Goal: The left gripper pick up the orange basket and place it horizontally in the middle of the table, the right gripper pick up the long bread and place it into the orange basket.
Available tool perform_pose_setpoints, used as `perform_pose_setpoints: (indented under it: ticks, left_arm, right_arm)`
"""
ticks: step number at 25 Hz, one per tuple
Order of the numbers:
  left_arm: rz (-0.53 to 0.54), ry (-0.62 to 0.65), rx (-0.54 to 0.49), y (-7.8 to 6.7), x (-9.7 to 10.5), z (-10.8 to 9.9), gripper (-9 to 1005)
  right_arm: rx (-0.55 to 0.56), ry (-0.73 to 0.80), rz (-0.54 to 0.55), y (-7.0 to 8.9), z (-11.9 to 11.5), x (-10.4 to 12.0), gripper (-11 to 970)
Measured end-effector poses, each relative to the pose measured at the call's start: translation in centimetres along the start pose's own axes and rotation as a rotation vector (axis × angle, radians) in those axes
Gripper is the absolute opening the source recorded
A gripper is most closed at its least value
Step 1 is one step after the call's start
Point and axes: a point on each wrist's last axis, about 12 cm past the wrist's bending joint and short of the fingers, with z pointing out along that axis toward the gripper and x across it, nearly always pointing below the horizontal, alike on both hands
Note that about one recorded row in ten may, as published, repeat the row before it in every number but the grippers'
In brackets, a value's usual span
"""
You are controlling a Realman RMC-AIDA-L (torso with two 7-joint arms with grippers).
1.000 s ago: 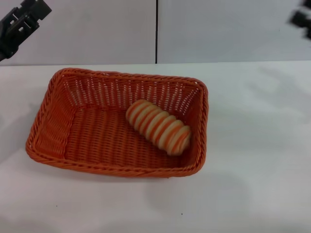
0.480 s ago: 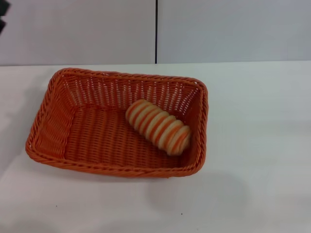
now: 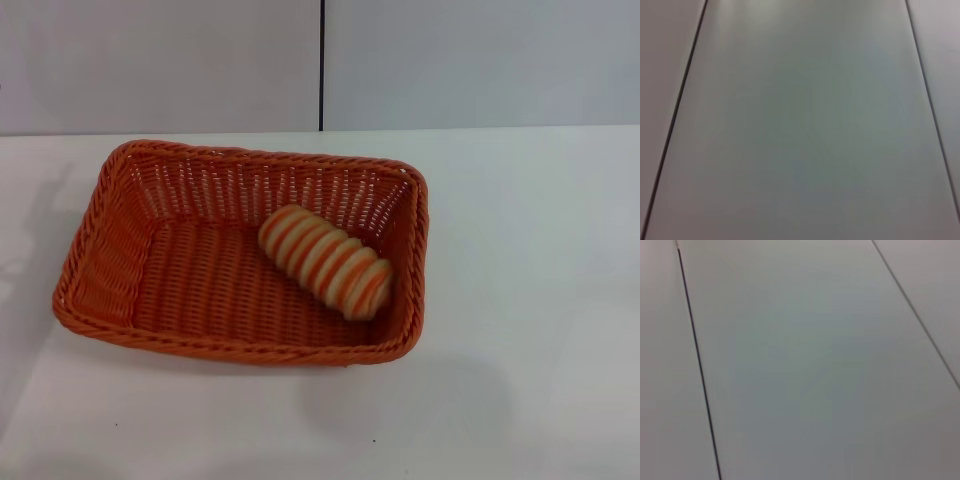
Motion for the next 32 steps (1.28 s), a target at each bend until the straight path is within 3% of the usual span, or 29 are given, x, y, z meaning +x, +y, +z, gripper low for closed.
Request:
perform_pose_setpoints:
  ticks: [1, 6, 18, 24, 32]
  left_arm:
    - [0.060, 0.005, -0.012, -0.3, 0.2, -0.2, 725]
    - [0.105, 0.006, -0.020, -0.6, 0.3, -0.3, 725]
    - [0.080, 0.014, -0.038, -0.9, 0.4, -0.7, 725]
    - [0.085, 0.016, -0.040, -0.8, 0.4, -0.6, 725]
    - [0.081, -0.051, -0.041, -1.1, -0.2, -0.3, 725]
  right_arm:
    - [0.014, -0.005, -0.021, 0.2, 0.0, 0.2, 758]
    - [0.052, -0.021, -0.065, 0.6, -0.2, 0.8, 759]
    - [0.097, -0.031, -0.074, 1.2, -0.1, 1.7, 759]
    - [0.198, -0.076, -0.177, 1.2, -0.1, 1.9, 758]
    - [0.226, -0.070, -0.223, 0.7, 0.6, 1.9, 757]
